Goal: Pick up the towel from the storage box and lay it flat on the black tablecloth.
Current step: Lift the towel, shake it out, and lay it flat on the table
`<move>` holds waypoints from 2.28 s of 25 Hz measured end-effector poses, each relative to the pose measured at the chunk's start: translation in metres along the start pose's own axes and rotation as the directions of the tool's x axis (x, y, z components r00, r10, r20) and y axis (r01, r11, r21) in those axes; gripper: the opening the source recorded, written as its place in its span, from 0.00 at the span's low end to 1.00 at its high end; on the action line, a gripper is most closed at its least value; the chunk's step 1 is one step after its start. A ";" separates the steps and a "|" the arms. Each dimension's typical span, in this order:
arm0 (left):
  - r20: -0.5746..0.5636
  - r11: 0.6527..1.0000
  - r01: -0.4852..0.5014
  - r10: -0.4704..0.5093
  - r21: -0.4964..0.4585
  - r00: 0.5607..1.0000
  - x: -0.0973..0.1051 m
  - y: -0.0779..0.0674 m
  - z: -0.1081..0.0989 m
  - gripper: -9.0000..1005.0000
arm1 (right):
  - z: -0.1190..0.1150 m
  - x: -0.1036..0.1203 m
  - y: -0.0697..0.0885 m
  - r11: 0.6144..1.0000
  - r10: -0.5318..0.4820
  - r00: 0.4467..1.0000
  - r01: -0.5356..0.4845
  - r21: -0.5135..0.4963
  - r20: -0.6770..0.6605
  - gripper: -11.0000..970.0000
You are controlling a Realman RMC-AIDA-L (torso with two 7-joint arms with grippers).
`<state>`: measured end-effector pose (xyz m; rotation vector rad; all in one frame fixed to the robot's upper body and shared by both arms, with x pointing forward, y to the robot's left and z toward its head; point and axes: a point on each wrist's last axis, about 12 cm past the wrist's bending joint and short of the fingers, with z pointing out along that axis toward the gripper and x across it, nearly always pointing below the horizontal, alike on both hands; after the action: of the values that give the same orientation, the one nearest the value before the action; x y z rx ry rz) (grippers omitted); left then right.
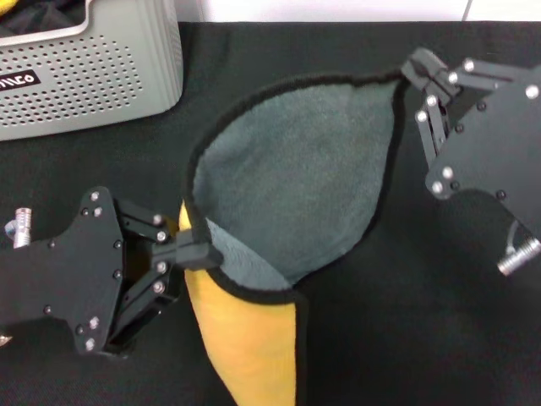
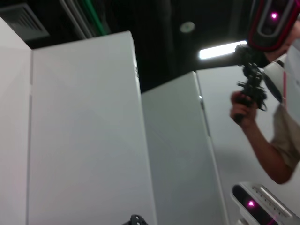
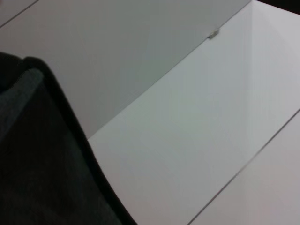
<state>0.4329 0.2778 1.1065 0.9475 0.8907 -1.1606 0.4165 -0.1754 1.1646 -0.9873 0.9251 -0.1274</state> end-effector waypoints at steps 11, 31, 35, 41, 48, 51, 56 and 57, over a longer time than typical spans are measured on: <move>-0.091 0.988 0.028 -0.014 0.154 0.996 -0.015 0.015 0.005 0.02 | -0.031 -0.015 -0.005 0.996 -0.060 0.998 0.062 0.071 -0.032 0.02; -0.137 0.963 0.035 0.002 0.268 0.991 -0.040 0.033 0.017 0.02 | -0.056 -0.018 -0.008 0.994 -0.035 0.986 0.051 0.093 -0.164 0.02; -0.132 0.962 0.030 0.006 0.272 0.991 -0.041 0.037 0.020 0.02 | -0.054 -0.006 -0.007 0.998 0.007 0.978 0.007 0.066 -0.211 0.02; -0.138 0.965 0.031 0.006 0.260 0.990 -0.040 0.044 0.023 0.02 | -0.053 0.000 -0.008 0.999 0.016 0.966 -0.002 0.052 -0.259 0.02; -0.217 0.947 0.108 -0.042 0.303 0.975 -0.021 0.046 0.039 0.01 | -0.049 -0.008 -0.002 1.000 -0.016 0.972 0.019 0.013 -0.233 0.02; -0.241 0.963 0.108 -0.047 0.249 0.969 -0.016 0.048 0.034 0.01 | -0.046 -0.008 0.000 1.000 -0.004 0.975 0.005 0.006 -0.220 0.02; -0.296 0.985 0.085 -0.037 0.151 0.955 -0.012 0.055 0.022 0.02 | -0.035 0.005 0.006 0.997 0.064 0.980 -0.070 -0.029 -0.187 0.02; -0.306 0.987 0.083 -0.036 0.141 0.951 -0.011 0.056 0.021 0.02 | -0.033 0.007 0.007 0.996 0.072 0.981 -0.080 -0.035 -0.182 0.02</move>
<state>0.4876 0.2693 1.1319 1.2552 1.0936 -1.1650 0.3955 -0.1968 1.1478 -0.9894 1.1350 -0.1349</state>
